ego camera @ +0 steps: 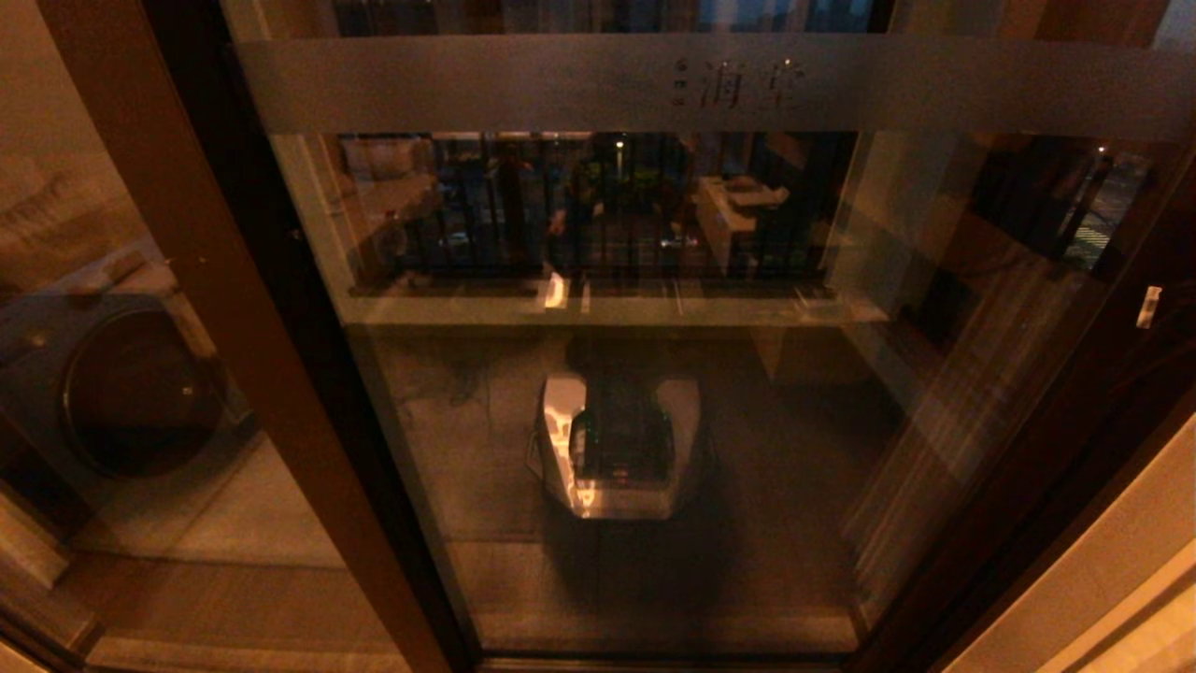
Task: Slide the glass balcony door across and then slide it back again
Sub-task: Close the slid door
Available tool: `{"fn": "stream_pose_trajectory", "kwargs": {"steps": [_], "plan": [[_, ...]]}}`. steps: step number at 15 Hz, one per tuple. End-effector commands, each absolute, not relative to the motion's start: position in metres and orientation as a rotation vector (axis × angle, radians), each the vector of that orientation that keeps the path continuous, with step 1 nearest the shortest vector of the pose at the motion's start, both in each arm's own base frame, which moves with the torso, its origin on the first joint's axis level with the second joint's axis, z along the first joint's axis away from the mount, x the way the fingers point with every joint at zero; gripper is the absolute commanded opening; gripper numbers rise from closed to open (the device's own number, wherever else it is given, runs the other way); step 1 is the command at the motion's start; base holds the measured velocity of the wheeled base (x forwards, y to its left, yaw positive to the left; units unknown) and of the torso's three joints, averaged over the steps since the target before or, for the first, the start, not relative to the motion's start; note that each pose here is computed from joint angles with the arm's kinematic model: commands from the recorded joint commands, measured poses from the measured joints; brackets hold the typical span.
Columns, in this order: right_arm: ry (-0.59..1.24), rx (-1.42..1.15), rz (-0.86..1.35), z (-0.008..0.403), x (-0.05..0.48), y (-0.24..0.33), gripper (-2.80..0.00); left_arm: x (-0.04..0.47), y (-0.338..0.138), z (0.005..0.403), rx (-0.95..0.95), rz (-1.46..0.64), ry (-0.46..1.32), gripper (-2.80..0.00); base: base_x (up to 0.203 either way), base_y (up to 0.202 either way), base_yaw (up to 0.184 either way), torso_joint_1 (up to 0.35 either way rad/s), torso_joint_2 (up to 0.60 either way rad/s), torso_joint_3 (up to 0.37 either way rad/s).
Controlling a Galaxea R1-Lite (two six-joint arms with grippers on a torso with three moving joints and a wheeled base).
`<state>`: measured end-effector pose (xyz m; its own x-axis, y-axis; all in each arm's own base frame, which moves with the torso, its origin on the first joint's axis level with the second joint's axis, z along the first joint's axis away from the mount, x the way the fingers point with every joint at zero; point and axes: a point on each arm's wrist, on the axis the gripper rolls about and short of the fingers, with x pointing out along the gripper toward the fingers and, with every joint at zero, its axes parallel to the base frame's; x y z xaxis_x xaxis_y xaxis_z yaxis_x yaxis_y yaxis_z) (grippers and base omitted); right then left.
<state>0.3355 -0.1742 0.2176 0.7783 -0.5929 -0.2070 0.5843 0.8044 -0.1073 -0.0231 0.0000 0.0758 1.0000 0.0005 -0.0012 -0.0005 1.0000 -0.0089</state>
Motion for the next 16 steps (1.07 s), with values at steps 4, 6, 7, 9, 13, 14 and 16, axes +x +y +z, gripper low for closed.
{"fn": "stream_pose_trajectory", "kwargs": {"steps": [4, 6, 7, 9, 13, 14, 16], "plan": [[0.251, -0.036, -0.627, 0.220, 0.317, -0.163, -2.80, -0.023, 0.000, 0.076, -0.009, 0.002, 0.003, -2.80, 0.000, 0.000, 0.000, 0.000, 0.00, 0.000], [0.247, -0.035, -0.605, 0.224, 0.304, -0.155, -2.80, -0.023, 0.000, 0.076, -0.009, 0.000, 0.003, -2.80, 0.000, 0.000, 0.000, 0.000, 0.00, 0.000], [0.235, -0.036, -0.601, 0.229, 0.298, -0.152, -2.80, -0.023, 0.000, 0.076, -0.009, 0.002, 0.003, -2.80, 0.000, 0.000, 0.000, 0.000, 0.00, 0.000], [0.204, -0.040, -0.593, 0.240, 0.280, -0.143, -2.80, -0.023, 0.000, 0.076, -0.009, 0.000, 0.003, -2.80, 0.000, 0.000, 0.000, 0.000, 0.00, 0.000], [0.120, -0.051, -0.558, 0.272, 0.226, -0.121, -2.80, -0.023, 0.000, 0.076, -0.009, 0.000, 0.003, -2.80, 0.000, 0.000, 0.000, 0.000, 0.00, 0.000], [0.099, -0.052, -0.526, 0.280, 0.208, -0.114, -2.80, -0.023, 0.000, 0.076, -0.009, 0.002, 0.003, -2.80, 0.000, 0.000, 0.000, 0.000, 0.00, 0.000], [0.047, -0.053, -0.397, 0.297, 0.165, -0.092, -2.80, -0.023, 0.000, 0.076, -0.009, 0.001, 0.003, -2.80, 0.000, 0.000, 0.000, 0.000, 0.00, 0.000]]}}
